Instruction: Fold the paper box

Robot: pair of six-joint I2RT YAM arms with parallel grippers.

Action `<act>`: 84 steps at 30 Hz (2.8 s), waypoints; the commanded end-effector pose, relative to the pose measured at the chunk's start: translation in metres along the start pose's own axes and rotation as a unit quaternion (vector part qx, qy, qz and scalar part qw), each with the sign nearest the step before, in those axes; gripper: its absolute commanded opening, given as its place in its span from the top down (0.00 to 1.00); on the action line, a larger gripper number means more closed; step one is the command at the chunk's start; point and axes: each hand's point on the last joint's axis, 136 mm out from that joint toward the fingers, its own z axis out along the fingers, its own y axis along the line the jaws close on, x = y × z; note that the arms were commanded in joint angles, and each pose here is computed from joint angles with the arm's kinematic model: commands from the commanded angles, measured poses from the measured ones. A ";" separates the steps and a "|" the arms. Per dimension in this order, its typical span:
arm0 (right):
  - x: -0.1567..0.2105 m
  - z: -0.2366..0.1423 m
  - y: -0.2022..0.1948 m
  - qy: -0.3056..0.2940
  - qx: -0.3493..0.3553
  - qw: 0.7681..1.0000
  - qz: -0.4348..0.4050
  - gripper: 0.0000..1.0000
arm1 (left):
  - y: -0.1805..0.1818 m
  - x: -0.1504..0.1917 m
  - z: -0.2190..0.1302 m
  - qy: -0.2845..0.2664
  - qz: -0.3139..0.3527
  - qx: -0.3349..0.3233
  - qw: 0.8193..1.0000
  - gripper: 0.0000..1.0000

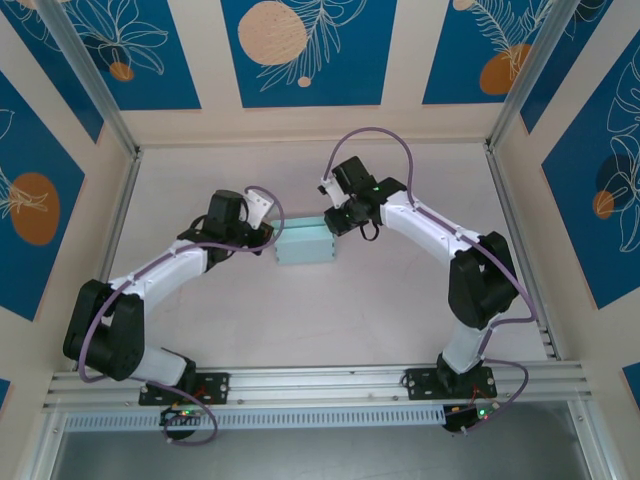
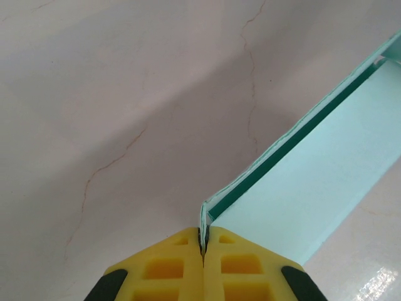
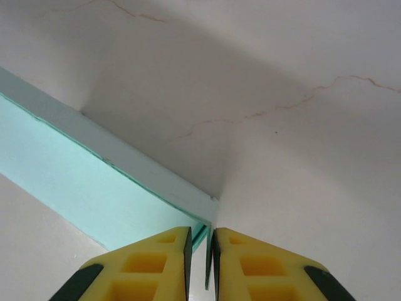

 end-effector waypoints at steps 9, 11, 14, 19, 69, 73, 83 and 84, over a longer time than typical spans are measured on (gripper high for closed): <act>-0.011 -0.011 0.016 0.001 -0.009 0.996 0.094 0.86 | -0.012 -0.013 -0.002 -0.039 0.003 -0.018 0.999 1.00; -0.013 -0.009 0.017 0.002 -0.006 0.995 0.104 0.86 | -0.013 -0.013 -0.002 -0.042 0.000 -0.018 0.999 1.00; -0.014 -0.005 0.016 0.005 -0.002 0.993 0.120 0.87 | -0.015 -0.012 0.001 -0.040 -0.002 -0.015 0.999 1.00; -0.014 0.002 0.014 0.017 0.012 0.990 0.140 0.86 | -0.019 -0.014 0.005 -0.041 -0.003 -0.012 0.999 1.00; -0.019 0.017 0.058 0.026 0.021 0.988 0.148 0.98 | -0.028 -0.011 0.018 -0.039 -0.015 -0.015 0.999 1.00; -0.021 0.023 0.057 0.029 0.024 0.987 0.157 0.98 | -0.032 -0.012 0.021 -0.039 -0.012 -0.011 0.999 1.00; -0.034 0.024 0.065 0.007 0.030 0.985 0.170 0.95 | -0.036 -0.010 0.022 -0.039 -0.014 -0.011 0.999 1.00; -0.034 0.024 0.065 0.005 0.033 0.985 0.170 0.95 | -0.037 -0.009 0.022 -0.040 -0.015 -0.011 0.999 1.00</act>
